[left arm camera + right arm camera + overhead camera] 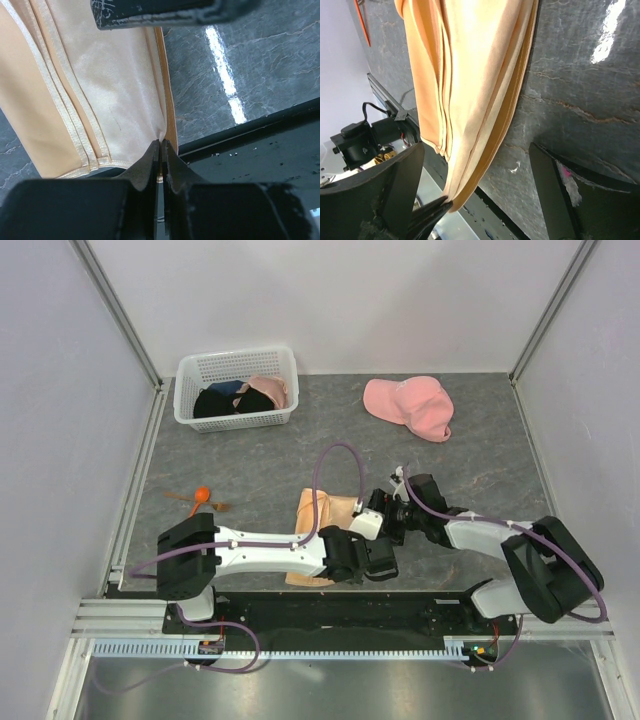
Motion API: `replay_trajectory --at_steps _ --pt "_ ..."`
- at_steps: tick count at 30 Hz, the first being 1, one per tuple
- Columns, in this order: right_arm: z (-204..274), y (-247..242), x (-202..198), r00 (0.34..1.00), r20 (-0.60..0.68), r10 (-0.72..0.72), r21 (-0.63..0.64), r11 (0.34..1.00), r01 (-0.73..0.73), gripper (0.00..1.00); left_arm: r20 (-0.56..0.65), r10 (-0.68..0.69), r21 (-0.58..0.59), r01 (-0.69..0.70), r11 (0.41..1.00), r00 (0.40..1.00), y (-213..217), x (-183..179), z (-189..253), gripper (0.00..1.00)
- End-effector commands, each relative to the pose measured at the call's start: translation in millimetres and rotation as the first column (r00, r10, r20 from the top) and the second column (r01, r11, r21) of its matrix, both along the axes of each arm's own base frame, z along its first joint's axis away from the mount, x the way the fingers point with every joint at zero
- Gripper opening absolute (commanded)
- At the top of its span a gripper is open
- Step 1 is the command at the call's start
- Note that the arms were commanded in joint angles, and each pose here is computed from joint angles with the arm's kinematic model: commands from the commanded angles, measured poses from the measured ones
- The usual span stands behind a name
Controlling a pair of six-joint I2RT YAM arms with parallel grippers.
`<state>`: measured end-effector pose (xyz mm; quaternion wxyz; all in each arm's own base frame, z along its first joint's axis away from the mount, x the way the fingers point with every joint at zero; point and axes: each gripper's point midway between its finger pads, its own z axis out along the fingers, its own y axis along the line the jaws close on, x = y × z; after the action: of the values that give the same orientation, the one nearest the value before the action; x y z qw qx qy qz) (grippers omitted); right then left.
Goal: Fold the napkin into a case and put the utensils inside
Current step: Pick up the 2/3-rectangle-folded napkin at the center of the board.
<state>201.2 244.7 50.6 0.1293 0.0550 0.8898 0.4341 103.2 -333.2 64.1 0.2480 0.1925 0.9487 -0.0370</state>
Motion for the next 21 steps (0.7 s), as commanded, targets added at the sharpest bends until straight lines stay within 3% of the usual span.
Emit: replay_trajectory --at_steps 1,21 --pt "1.2 10.6 10.0 1.0 0.019 -0.02 0.035 0.999 0.019 0.92 0.017 0.036 -0.101 -0.035 0.994 0.999 -6.9 3.2 23.0 0.09" --pt "-12.8 17.0 29.8 0.998 0.061 -0.015 0.016 1.0 0.014 0.58 0.009 0.044 -0.124 -0.043 0.991 0.999 -0.2 0.4 26.9 0.08"
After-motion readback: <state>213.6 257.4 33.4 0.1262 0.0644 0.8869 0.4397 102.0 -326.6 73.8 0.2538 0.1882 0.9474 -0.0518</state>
